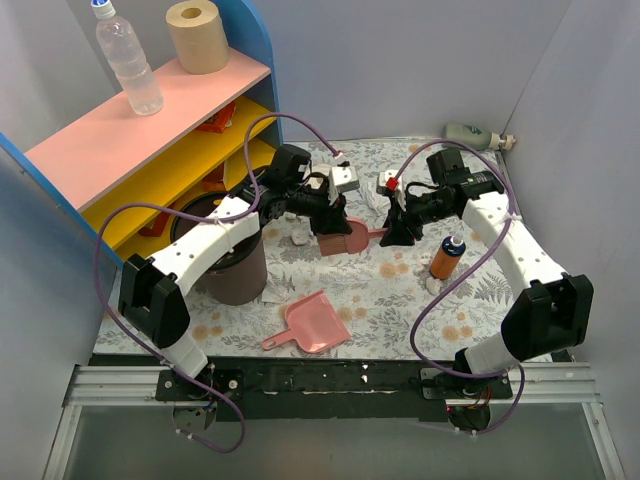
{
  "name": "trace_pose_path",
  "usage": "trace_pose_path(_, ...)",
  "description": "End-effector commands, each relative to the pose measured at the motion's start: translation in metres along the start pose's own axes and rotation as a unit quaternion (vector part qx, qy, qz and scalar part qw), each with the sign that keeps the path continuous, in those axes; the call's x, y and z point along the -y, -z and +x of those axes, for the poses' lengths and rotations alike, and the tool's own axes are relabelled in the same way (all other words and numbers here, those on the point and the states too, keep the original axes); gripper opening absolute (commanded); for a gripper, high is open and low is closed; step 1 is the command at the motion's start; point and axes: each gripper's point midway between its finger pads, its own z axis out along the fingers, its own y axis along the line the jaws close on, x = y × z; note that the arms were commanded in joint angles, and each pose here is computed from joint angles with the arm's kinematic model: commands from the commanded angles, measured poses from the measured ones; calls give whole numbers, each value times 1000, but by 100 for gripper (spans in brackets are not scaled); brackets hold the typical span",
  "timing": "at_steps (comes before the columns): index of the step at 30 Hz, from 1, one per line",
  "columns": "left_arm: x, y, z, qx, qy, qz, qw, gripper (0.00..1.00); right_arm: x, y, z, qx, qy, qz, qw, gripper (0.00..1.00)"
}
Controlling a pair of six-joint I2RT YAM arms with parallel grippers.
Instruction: Sweep away the paper scraps from the table
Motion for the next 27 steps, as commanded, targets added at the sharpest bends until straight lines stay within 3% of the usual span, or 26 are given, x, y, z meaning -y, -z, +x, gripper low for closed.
trace_pose_path(1,10,13,-23,28,-6,6,1000,0,10,10,-35,54,-23,13,998,54)
trace_pose_path(2,10,14,-24,31,-3,5,1000,0,13,15,-38,70,-42,12,997,60)
trace_pose_path(3,7,18,-25,35,1,2,999,0,13,18,-42,82,-65,9,994,81)
trace_pose_path(9,11,26,-30,48,44,19,998,0,11,36,-59,176,-182,-75,964,83)
trace_pose_path(14,8,29,-30,66,82,27,994,0,10,35,-62,209,-220,-116,946,79)
trace_pose_path(27,-8,33,-26,88,145,60,984,0,9,32,-63,237,-248,-165,925,44)
